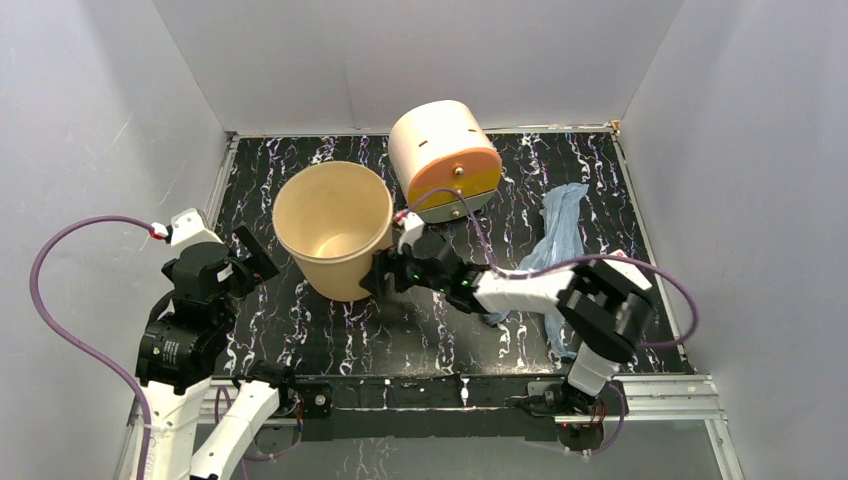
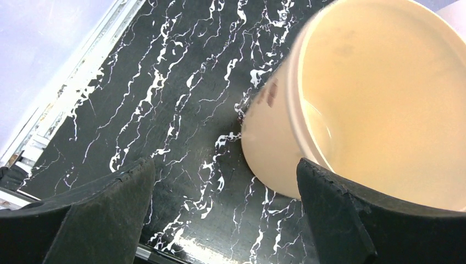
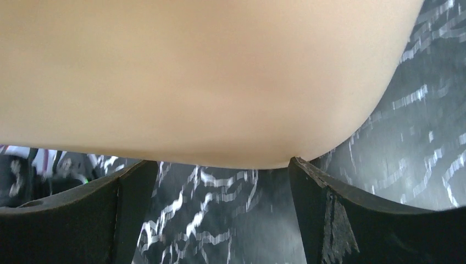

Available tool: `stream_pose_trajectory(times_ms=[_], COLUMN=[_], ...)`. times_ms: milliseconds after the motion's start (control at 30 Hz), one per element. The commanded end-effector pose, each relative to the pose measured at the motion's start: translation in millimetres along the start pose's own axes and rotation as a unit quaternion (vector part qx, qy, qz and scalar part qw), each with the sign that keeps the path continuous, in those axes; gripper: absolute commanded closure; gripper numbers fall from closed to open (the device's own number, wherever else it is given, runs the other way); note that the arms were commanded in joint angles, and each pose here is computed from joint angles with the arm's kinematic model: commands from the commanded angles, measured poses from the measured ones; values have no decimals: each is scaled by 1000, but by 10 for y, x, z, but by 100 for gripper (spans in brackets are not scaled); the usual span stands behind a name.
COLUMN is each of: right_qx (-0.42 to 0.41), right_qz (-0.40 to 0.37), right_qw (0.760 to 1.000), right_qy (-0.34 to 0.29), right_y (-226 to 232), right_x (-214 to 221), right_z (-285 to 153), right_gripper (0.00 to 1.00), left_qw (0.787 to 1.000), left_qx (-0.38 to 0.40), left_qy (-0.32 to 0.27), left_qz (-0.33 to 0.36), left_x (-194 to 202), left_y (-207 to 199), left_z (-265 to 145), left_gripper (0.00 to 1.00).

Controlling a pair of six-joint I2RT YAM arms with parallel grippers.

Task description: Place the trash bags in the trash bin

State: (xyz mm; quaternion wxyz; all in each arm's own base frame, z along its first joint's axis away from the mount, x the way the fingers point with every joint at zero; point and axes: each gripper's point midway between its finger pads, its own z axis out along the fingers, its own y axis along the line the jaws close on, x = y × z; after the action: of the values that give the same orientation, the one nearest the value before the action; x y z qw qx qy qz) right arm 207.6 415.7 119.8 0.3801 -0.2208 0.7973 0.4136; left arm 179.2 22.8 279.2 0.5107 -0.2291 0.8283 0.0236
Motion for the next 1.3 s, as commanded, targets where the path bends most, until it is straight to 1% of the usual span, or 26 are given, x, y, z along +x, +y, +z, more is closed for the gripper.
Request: stream_pose_trajectory(times_ms=[0, 33, 100, 133, 200, 300, 367, 433, 500, 567, 600, 667, 733, 767, 833, 867, 933, 967, 1033, 1167, 1267], right_qx=[-19, -8, 14, 40, 64, 76, 80, 93, 120, 157, 187, 241, 249, 269, 311, 329, 355, 361, 362, 364, 368], right_qz=[-28, -26, -20, -19, -35, -52, -57, -55, -42, -19, 7, 50, 43, 49, 67, 74, 86, 90, 99, 109, 112], right_qw=[997, 998, 996, 997, 997, 995, 994, 993, 990, 984, 978, 964, 961, 956, 941, 934, 923, 920, 918, 914, 912], right_qy=[-66, -64, -81, -61, -41, -44, -48, -55, -62, -78, -89, -102, -109, -106, -113, -115, -120, -123, -132, -143, -144], right_y=[259, 237, 195, 119, 83, 59, 43, -21, -126, -260, -367, -571, -627, -711, -862, -926, -1018, -1036, -1039, -1064, -1077], right_x=[-568, -582, -706, -661, -698, -752, -747, -723, -692, -689, -669, -598, -575, -517, -473, -447, -414, -414, -426, -425, -418], right_z=[456, 527, 630, 657, 637, 398, 158, -96, -352, -604, -732, -962, -1103, -1183, -1330, -1390, -1491, -1521, -1552, -1589, -1609], right_gripper=[1, 1, 1, 1, 1, 1, 1, 1, 1, 1, 1, 1, 1, 1, 1, 1, 1, 1, 1, 1, 1], left_qw=[1000, 1000, 1000, 1000, 999, 988, 972, 948, 923, 900, 882, 859, 848, 845, 848, 855, 879, 887, 893, 933, 950], left_qx=[-16, -17, -12, 0, 42, 146, 225, 304, 361, 388, 409, 437, 449, 452, 446, 437, 398, 388, 381, 309, 279], left_qy=[-25, -25, -24, -21, -10, 8, 15, 37, 80, 153, 195, 234, 255, 261, 268, 264, 252, 245, 238, 181, 138], left_qz=[-2, -1, 0, 4, 25, 58, 73, 84, 109, 130, 133, 128, 118, 113, 97, 93, 73, 59, 40, 34, 8], left_x=[-168, -167, -166, -160, -130, -70, -29, 72, 245, 509, 674, 870, 999, 1048, 1132, 1148, 1156, 1146, 1172, 1107, 1002], left_y=[65, 68, 51, 10, -135, -480, -737, -990, -1154, -1201, -1223, -1259, -1264, -1265, -1265, -1255, -1221, -1238, -1284, -1183, -1226], left_z=[-68, -68, -70, -71, -72, -144, -234, -336, -409, -439, -494, -541, -562, -562, -498, -437, -253, -177, -48, 287, 485], left_gripper=[2, 2, 2, 2, 2, 2, 2, 2, 2, 2, 2, 2, 2, 2, 2, 3, 4, 4, 4, 4, 4])
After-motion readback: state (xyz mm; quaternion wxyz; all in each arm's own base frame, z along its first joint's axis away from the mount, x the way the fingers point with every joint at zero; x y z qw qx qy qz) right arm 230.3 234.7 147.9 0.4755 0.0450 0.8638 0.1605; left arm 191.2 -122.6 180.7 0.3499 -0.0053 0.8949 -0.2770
